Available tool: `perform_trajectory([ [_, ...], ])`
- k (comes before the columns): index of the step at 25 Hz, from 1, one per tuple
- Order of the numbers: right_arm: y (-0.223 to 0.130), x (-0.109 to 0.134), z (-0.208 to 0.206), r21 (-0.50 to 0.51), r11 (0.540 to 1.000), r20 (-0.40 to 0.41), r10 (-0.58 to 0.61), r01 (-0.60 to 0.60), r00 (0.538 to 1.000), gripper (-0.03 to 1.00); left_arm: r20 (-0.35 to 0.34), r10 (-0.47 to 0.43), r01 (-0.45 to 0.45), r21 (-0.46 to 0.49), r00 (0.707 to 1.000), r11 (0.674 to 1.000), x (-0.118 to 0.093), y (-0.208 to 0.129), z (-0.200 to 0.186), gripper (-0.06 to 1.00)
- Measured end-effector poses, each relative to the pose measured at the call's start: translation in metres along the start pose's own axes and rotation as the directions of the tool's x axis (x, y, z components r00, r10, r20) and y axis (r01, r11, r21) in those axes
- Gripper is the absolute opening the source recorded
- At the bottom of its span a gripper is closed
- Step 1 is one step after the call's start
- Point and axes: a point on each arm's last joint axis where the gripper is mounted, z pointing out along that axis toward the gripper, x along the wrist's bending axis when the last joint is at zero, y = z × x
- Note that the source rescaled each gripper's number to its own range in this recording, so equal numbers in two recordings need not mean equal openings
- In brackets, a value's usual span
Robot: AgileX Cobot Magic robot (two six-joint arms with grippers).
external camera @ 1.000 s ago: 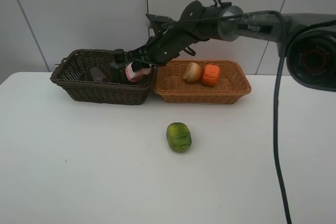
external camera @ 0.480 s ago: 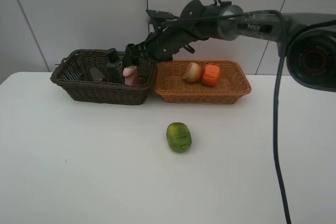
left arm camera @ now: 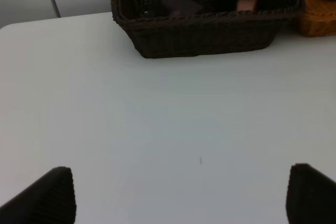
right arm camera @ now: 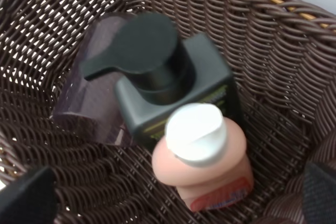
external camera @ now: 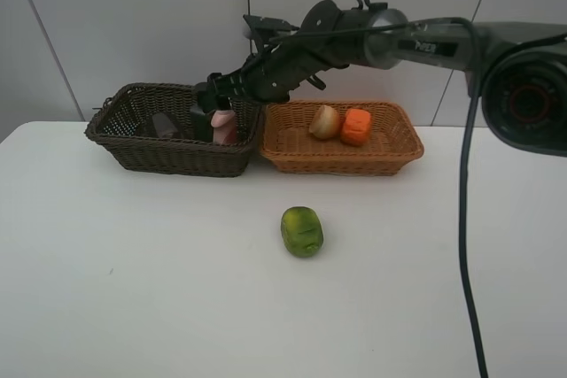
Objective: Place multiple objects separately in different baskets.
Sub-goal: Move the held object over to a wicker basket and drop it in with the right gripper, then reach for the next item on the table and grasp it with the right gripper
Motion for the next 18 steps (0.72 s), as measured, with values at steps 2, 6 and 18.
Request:
perform_trajectory([
  [2,0.000,0.000,0.000,0.000,1.000,0.000,0.000,0.000,1.000,1.00,0.000,0.000,0.000,0.000,1.000,1.000,0.000,0.000,0.000,0.98],
  [6,0.000,0.000,0.000,0.001,1.000,0.000,0.000,0.000,1.000,1.00,0.000,0.000,0.000,0.000,1.000,1.000,0.000,0.000,0.000,0.98],
  [18,0.017,0.007,-0.049,0.106,0.994,0.099,0.008,-0.018,0.995,1.00,0.000,0.000,0.000,0.000,1.000,1.000,0.000,0.000,0.000,0.98],
])
